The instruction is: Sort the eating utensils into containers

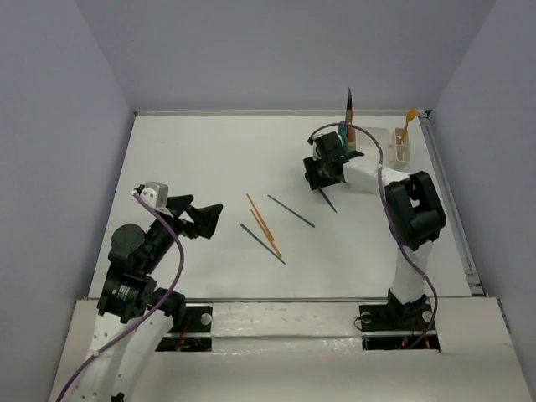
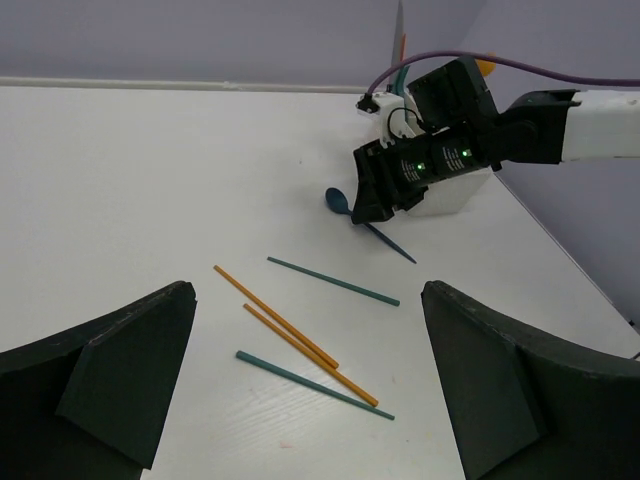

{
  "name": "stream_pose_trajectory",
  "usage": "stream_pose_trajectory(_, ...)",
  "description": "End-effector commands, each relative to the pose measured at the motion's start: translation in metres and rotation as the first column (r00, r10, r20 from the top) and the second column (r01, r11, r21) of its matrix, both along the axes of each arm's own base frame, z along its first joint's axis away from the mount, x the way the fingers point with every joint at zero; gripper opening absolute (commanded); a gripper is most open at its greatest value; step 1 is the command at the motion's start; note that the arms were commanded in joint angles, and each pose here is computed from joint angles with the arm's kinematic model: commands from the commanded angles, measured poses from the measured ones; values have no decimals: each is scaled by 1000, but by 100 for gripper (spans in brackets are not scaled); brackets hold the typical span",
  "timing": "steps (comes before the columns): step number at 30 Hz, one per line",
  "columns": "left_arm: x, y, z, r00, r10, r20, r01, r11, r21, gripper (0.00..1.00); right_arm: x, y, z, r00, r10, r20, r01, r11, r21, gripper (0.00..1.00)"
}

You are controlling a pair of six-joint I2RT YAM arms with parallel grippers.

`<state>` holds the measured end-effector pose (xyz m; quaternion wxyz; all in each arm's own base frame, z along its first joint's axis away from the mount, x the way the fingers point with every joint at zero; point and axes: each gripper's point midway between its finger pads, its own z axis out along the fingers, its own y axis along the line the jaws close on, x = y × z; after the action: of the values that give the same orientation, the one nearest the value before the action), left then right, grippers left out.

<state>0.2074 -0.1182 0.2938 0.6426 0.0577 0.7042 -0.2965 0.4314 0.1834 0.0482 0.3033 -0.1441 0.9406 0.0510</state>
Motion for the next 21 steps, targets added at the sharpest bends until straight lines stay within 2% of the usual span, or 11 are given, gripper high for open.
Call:
stream_pose_trajectory(1,1,-1,12,999,-7,51,8,1000,-10,99,8,6,5,1000,27,2,-27,999,-28,55)
stream_pose_trajectory(5,0,-1,13,998,-9,57,9,1000,-10,99,7,7,-12,999,31,-40,-32,999,-39,48)
stream_pose_trajectory(9,0,-1,13,998,-7,57,8,1000,-10,99,2,11,-17,997,40,-65,-41,999,-17,31)
stream_pose_trajectory(12,0,-1,13,998,-7,58,8,1000,-11,99,1,14,-17,996,46,-72,-46,999,-2,28)
stream_pose_trajectory(15,0,-1,13,998,-9,58,9,1000,-11,99,2,20,-12,996,63,-63,-63,998,6,5)
stream_pose_trajectory(16,0,-1,13,998,-7,57,8,1000,-12,99,4,21,-8,997,65,-50,-65,998,10,0)
stream_pose_trajectory(19,0,-1,13,998,-7,60,8,1000,-11,99,10,28,11,997,75,-5,-75,997,25,0)
stream_pose_trajectory(21,-1,0,14,998,-5,60,6,1000,-13,99,15,38,32,995,89,55,-93,993,79,0)
